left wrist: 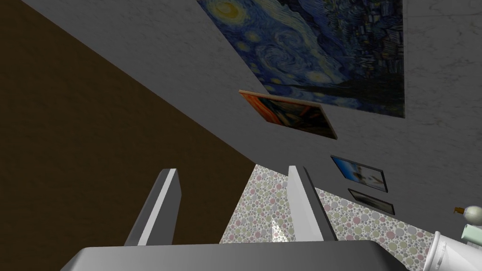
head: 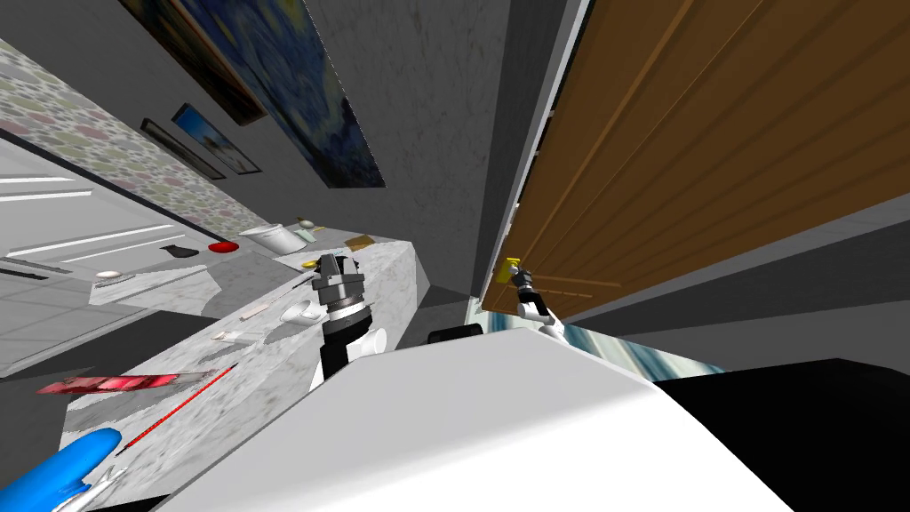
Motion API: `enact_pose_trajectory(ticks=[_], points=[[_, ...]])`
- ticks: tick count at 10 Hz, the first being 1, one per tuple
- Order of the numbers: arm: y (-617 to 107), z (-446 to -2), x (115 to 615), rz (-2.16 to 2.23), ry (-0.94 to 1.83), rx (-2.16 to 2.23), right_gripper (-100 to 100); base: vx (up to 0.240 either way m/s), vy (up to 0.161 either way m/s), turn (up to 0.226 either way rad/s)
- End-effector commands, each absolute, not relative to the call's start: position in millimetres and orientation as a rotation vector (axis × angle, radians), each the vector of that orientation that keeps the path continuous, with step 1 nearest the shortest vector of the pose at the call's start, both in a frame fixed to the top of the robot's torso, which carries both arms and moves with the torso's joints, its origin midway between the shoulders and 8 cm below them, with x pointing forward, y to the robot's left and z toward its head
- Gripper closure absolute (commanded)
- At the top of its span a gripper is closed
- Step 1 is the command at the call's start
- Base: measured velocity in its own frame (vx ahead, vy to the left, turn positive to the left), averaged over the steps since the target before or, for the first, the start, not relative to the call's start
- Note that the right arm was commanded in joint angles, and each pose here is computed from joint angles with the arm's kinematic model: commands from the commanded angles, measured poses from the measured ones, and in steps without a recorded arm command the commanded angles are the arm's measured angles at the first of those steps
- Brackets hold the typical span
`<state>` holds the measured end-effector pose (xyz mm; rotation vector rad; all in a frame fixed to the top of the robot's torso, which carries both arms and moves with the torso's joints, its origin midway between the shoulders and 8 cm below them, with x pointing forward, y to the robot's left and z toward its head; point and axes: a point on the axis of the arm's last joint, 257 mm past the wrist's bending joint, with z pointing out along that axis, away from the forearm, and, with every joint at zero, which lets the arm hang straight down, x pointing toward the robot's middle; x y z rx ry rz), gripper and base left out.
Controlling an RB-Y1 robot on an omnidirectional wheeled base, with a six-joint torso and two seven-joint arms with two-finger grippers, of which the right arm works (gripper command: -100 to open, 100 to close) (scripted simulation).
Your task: Pull the door open
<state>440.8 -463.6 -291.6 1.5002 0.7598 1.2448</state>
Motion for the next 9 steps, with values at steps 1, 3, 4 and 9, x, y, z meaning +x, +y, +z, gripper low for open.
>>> enact_pose_trajectory(ticks=[1, 3, 4, 9], points=[[-459.3, -282.0, 444.8, 1.321, 0.699, 1.524, 100, -0.048, 0.0, 0.074], [-461.5, -282.4, 443.6, 1.364, 0.649, 1.561, 100, -0.039, -0.011, 0.049], [-461.5, -282.4, 443.6, 1.367, 0.647, 1.563, 100, -0.035, -0.011, 0.044], [-467.8, -283.8, 440.1, 1.487, 0.497, 1.662, 100, -0.045, -0.004, 0.06]])
